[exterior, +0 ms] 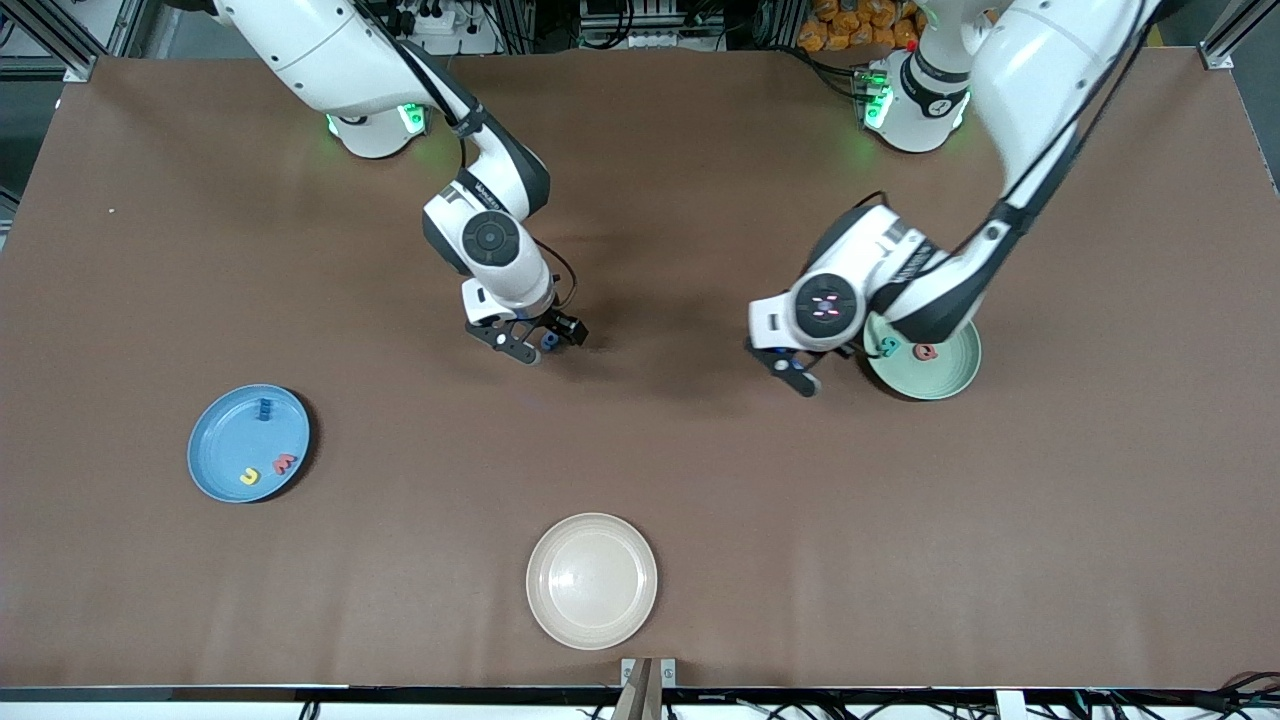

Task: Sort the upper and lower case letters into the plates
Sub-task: 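Place the M on the green plate while the right gripper grasps the a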

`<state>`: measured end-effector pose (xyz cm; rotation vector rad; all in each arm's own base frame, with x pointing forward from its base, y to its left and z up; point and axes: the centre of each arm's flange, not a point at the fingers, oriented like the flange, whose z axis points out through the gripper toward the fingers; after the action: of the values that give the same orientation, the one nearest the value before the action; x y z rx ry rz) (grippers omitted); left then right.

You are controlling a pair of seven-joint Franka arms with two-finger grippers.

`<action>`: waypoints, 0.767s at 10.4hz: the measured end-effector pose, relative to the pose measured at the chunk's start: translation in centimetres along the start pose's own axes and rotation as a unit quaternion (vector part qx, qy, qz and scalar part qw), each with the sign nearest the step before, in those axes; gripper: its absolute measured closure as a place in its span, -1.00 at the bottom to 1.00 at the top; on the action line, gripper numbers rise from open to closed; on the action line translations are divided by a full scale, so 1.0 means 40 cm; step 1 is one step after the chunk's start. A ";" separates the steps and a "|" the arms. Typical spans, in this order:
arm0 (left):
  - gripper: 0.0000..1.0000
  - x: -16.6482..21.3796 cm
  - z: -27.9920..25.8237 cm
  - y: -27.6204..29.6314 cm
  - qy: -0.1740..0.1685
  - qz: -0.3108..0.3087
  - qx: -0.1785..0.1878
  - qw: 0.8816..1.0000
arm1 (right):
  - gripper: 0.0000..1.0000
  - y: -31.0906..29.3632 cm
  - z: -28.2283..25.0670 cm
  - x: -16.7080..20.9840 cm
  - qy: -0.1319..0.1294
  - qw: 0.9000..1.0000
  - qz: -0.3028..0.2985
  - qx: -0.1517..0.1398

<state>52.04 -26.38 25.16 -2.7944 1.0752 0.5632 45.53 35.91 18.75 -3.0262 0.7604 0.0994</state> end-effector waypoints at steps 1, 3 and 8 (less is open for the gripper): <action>0.25 -0.055 0.005 -0.069 -0.009 -0.007 0.000 1.000 | -1.00 0.003 0.005 0.004 0.003 1.000 -0.003 -0.003; 0.25 -0.138 0.036 -0.182 -0.022 -0.013 -0.014 1.000 | -1.00 0.008 0.011 0.011 0.004 1.000 -0.004 -0.005; 0.25 -0.266 0.148 -0.379 -0.019 -0.003 -0.063 0.998 | -1.00 -0.008 0.042 0.034 0.000 1.000 0.015 -0.001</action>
<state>53.01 -7.09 22.99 -2.8792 1.0598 0.7061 46.80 35.61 16.98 -3.0181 0.8057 0.1002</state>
